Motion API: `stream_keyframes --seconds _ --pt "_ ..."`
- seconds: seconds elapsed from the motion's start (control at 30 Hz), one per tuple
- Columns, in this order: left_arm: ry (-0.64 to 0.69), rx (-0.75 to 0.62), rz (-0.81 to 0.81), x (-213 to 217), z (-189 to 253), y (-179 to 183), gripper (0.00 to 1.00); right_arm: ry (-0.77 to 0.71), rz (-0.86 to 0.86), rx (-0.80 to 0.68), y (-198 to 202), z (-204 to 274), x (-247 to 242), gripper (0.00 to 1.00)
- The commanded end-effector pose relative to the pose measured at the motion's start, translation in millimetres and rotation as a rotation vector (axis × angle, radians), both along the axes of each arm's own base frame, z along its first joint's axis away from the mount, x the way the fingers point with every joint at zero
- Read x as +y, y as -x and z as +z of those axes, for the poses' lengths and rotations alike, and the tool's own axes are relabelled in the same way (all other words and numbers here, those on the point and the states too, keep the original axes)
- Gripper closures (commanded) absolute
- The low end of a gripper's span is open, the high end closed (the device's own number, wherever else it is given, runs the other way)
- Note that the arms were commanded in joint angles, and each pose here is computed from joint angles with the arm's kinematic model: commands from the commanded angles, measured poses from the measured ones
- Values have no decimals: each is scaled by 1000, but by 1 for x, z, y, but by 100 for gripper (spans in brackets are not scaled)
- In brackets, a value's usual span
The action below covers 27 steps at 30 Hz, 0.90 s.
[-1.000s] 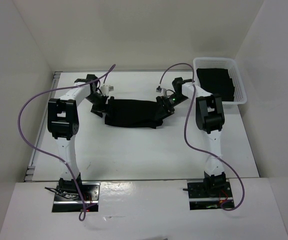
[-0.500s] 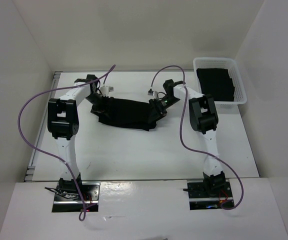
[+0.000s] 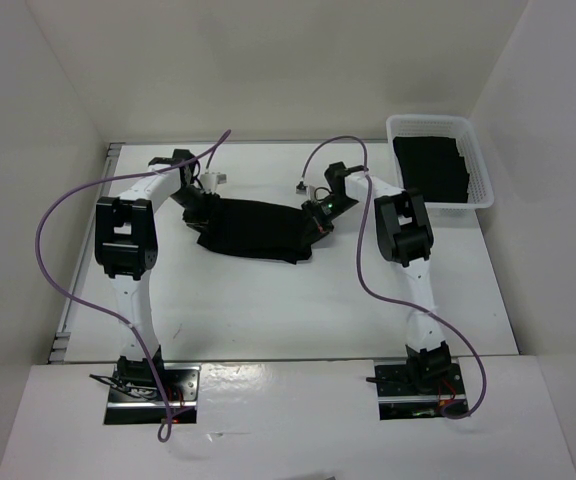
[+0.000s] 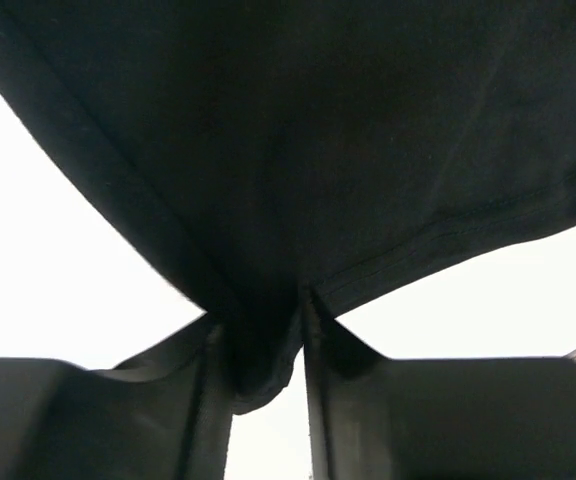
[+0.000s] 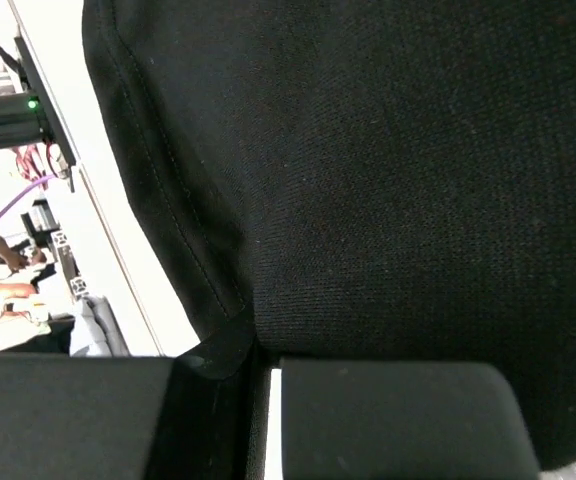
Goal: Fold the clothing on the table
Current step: Fold the skirt
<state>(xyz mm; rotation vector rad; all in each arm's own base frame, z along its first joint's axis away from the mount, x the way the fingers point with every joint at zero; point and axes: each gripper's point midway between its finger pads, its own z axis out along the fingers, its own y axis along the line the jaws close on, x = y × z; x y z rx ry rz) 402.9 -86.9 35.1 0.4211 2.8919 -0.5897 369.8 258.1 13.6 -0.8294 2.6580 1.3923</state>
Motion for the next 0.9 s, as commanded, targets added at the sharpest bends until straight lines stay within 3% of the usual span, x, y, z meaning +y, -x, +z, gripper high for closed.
stream_keyframes --seconds 0.0,0.17,0.43,0.7,0.8,0.83,0.87 --pt "10 -2 0 0 6 0 68 47 7 -105 -17 0 4 100" --pt "7 1 -17 1 6 2 72 220 -56 -307 -52 12 -17 100" --pt "24 21 -48 -1 7 10 66 381 -208 -460 -109 36 -78 100" --pt "98 80 -92 -11 9 25 45 509 -259 -558 -137 44 -115 100" --pt "98 80 -92 -11 9 25 43 485 -254 -581 -142 52 -111 100" --pt "98 80 -92 -11 9 25 43 479 -249 -571 -139 52 -110 97" --pt "98 80 -92 -11 9 25 42 463 -248 -577 -140 55 -108 85"
